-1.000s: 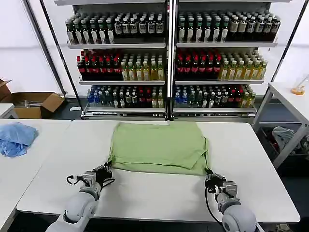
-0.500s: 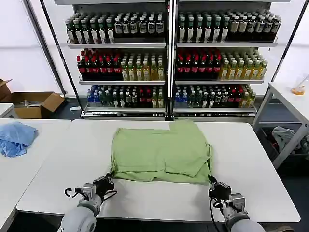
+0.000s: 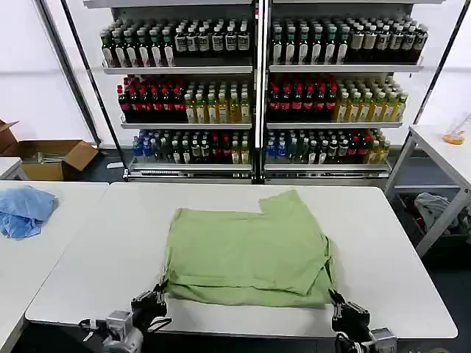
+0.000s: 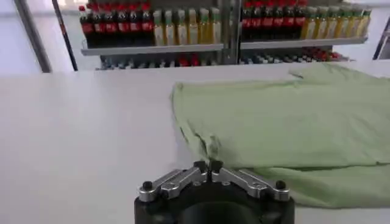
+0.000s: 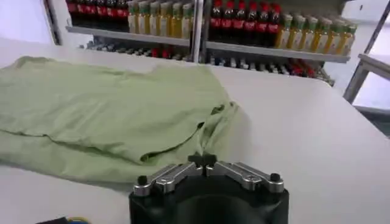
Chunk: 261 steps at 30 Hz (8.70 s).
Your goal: Fold and organize the clothes.
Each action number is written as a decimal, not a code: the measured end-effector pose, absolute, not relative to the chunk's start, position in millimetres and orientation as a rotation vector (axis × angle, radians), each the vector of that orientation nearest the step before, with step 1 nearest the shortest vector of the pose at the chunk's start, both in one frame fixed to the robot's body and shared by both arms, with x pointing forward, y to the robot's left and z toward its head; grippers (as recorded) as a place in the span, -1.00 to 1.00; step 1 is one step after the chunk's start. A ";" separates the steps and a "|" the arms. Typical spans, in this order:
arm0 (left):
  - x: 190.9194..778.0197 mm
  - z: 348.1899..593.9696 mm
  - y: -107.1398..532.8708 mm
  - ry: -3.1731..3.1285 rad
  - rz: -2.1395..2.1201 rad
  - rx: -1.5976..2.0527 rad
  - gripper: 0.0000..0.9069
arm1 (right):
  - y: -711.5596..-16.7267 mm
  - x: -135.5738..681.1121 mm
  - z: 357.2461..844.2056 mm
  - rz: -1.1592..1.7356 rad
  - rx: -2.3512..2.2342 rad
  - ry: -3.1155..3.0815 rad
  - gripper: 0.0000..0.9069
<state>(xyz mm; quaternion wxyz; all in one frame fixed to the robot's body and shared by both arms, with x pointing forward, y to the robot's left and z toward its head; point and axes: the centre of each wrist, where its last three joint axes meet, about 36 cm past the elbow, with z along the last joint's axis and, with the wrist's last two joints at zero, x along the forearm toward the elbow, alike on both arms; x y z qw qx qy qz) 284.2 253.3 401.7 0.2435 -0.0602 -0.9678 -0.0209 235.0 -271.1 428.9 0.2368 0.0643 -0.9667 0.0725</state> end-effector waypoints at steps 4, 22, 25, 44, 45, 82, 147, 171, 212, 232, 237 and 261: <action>268.8 409.1 252.0 -2.636 -0.065 -0.166 -0.96 | -267.5 223.3 432.6 0.213 0.191 -2.630 -1.00; 245.3 449.7 258.7 -2.678 -0.124 -0.136 1.00 | -266.8 221.5 472.1 0.313 0.202 -2.753 1.00; 249.6 453.1 259.5 -2.697 -0.110 -0.120 1.00 | -267.6 233.2 476.1 0.315 0.202 -2.783 1.00; 344.4 433.3 251.3 -2.746 -0.064 -0.124 1.00 | -262.7 382.4 455.7 0.163 0.126 -2.769 1.00; 352.1 431.9 250.1 -2.748 -0.063 -0.125 1.00 | -261.9 392.0 454.7 0.161 0.121 -2.764 1.00; 559.2 381.8 240.8 -2.602 -0.188 -0.047 1.00 | -200.9 624.8 424.1 0.120 0.069 -2.539 1.00; 463.9 442.8 281.7 -2.748 0.104 -0.229 -0.93 | -245.4 503.5 470.7 0.081 0.158 -2.778 -1.00; 382.4 419.5 273.4 -2.682 -0.071 -0.269 -0.96 | -249.7 381.1 452.4 0.120 0.146 -2.656 -1.00; 327.2 380.4 214.6 -2.753 -0.024 0.032 1.00 | -256.4 327.6 442.4 0.213 0.098 -2.675 1.00; 320.6 344.1 193.5 -2.720 0.100 0.124 -0.96 | -264.7 325.6 445.5 0.231 0.081 -2.691 1.00; 324.0 344.6 197.9 -2.724 0.132 0.140 -0.96 | -265.2 328.5 444.0 0.232 0.082 -2.691 1.00; 343.7 437.0 300.5 -2.919 0.001 0.340 -0.96 | -267.7 337.7 443.9 0.240 0.091 -2.697 1.00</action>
